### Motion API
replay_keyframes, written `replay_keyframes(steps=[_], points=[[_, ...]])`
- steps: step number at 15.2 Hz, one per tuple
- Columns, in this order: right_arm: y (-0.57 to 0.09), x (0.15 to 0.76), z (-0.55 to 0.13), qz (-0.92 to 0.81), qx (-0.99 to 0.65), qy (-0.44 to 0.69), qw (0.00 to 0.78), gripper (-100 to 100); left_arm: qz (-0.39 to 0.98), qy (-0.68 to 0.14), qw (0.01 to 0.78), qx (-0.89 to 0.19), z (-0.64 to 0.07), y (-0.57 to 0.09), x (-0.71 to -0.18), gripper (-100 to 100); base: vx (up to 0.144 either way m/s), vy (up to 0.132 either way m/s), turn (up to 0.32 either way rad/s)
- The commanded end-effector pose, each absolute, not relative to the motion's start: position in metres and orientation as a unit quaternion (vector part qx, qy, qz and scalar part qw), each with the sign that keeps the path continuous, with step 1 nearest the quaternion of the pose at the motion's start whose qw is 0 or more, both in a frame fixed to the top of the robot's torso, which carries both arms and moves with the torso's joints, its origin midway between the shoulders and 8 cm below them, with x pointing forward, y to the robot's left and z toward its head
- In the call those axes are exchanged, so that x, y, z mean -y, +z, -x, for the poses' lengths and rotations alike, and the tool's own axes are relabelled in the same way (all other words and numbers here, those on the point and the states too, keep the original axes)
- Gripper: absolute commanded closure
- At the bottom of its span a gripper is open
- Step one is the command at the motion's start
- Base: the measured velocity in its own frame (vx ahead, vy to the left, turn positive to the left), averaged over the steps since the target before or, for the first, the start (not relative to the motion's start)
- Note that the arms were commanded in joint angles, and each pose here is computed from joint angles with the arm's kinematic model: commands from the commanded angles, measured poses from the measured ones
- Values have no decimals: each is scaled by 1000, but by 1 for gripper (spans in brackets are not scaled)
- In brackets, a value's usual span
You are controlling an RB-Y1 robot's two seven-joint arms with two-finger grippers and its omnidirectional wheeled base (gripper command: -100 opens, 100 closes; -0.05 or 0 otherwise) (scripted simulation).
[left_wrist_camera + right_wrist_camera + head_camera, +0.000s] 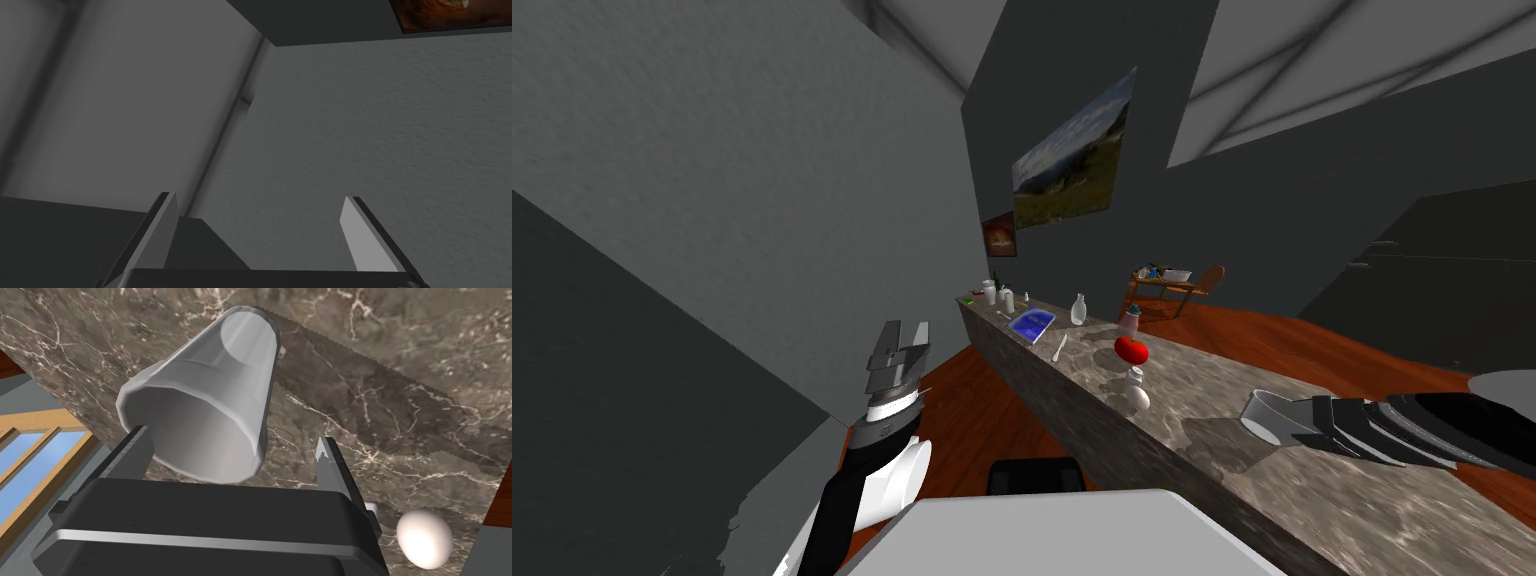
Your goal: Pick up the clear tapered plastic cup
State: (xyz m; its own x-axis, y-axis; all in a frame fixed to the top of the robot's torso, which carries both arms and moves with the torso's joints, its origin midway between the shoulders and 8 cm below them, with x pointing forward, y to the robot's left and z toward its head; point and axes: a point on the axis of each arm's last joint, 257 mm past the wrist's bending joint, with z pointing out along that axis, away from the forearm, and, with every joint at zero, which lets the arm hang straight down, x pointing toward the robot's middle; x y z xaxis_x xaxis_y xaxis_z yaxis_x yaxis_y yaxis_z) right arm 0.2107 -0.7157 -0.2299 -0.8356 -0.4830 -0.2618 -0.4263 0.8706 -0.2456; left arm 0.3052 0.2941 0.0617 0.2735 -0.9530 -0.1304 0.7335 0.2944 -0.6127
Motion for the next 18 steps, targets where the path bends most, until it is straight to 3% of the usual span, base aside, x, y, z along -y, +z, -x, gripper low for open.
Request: replay_keyframes(steps=[1, 10, 11, 18], points=[[-238, 723, -181, 244, -959, -85, 119, -100, 223, -550, 766, -246, -305, 62, -294, 0, 60, 41, 198], [-253, 724, -166, 240, -960, -84, 113, -100, 223, -550, 766, -246, -305, 62, -294, 0, 35, 8, 67], [-254, 724, -165, 239, -961, -84, 113, 100, 223, -550, 766, -246, -305, 62, -294, 0, 7, -5, 2], [-247, 723, -169, 242, -960, -84, 113, 100, 223, -550, 766, -246, -305, 62, -294, 0, -1, 0, -14]])
